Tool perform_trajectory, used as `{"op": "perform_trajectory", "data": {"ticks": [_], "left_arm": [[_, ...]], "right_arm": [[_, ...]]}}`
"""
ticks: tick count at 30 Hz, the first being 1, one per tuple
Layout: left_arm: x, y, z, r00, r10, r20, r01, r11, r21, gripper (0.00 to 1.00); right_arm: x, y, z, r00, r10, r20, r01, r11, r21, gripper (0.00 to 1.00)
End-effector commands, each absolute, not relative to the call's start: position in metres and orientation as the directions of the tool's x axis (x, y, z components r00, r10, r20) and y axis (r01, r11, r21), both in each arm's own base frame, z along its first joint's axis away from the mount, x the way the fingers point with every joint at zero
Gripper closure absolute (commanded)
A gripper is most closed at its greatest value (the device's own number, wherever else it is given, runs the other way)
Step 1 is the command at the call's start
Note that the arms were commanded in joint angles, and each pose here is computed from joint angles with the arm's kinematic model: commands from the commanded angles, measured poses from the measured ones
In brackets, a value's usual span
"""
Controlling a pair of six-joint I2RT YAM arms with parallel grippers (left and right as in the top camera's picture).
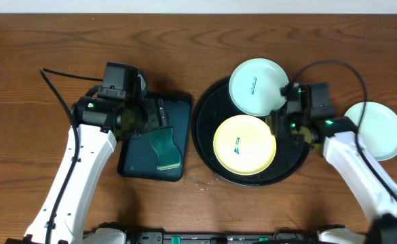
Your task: Clean dirty plates on tray and stack at the side
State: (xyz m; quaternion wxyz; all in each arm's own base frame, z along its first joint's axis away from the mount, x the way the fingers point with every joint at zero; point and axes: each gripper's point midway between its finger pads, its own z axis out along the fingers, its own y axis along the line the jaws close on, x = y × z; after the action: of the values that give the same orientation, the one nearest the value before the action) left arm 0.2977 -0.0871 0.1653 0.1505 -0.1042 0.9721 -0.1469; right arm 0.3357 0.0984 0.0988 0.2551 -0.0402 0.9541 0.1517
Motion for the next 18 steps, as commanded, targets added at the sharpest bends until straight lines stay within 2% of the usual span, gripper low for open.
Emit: {"op": "perform_trajectory", "data": {"ticks": [1, 8, 9, 10, 14, 18], "left_arm": [[0.298, -0.085, 0.166, -0.932, -0.251, -0.26, -0.163, 0.934, -0.317, 0.18], [0.296, -0.086, 0.165, -0.934, -0.254, -0.251, -0.169, 0.934, -0.315, 0.2], [0.295, -0.084, 0.163, -0.934, -0.26, -0.244, -0.18, 0.935, -0.307, 0.32], [0.292, -0.082, 0.157, -0.929, -0.296, -0.22, -0.226, 0.928, -0.296, 0.36], [0.271, -0.071, 0.116, -0.893, -0.43, -0.13, -0.409, 0.898, -0.162, 0.36], [0.267, -0.087, 0.069, -0.913, -0.398, -0.093, -0.386, 0.914, -0.122, 0.36]], "right_arm": [[0.334, 0.096, 0.131, -0.831, 0.016, -0.556, -0.16, 0.951, 0.265, 0.51], [0.303, 0.09, 0.121, -0.89, 0.005, -0.456, -0.128, 0.957, 0.262, 0.53], [0.301, 0.09, 0.12, -0.894, 0.005, -0.449, -0.126, 0.957, 0.261, 0.53], [0.301, 0.09, 0.12, -0.894, 0.004, -0.447, -0.126, 0.957, 0.262, 0.53], [0.301, 0.09, 0.12, -0.894, 0.005, -0.448, -0.126, 0.957, 0.261, 0.52], [0.302, 0.09, 0.12, -0.892, 0.005, -0.452, -0.127, 0.957, 0.262, 0.51]]}}
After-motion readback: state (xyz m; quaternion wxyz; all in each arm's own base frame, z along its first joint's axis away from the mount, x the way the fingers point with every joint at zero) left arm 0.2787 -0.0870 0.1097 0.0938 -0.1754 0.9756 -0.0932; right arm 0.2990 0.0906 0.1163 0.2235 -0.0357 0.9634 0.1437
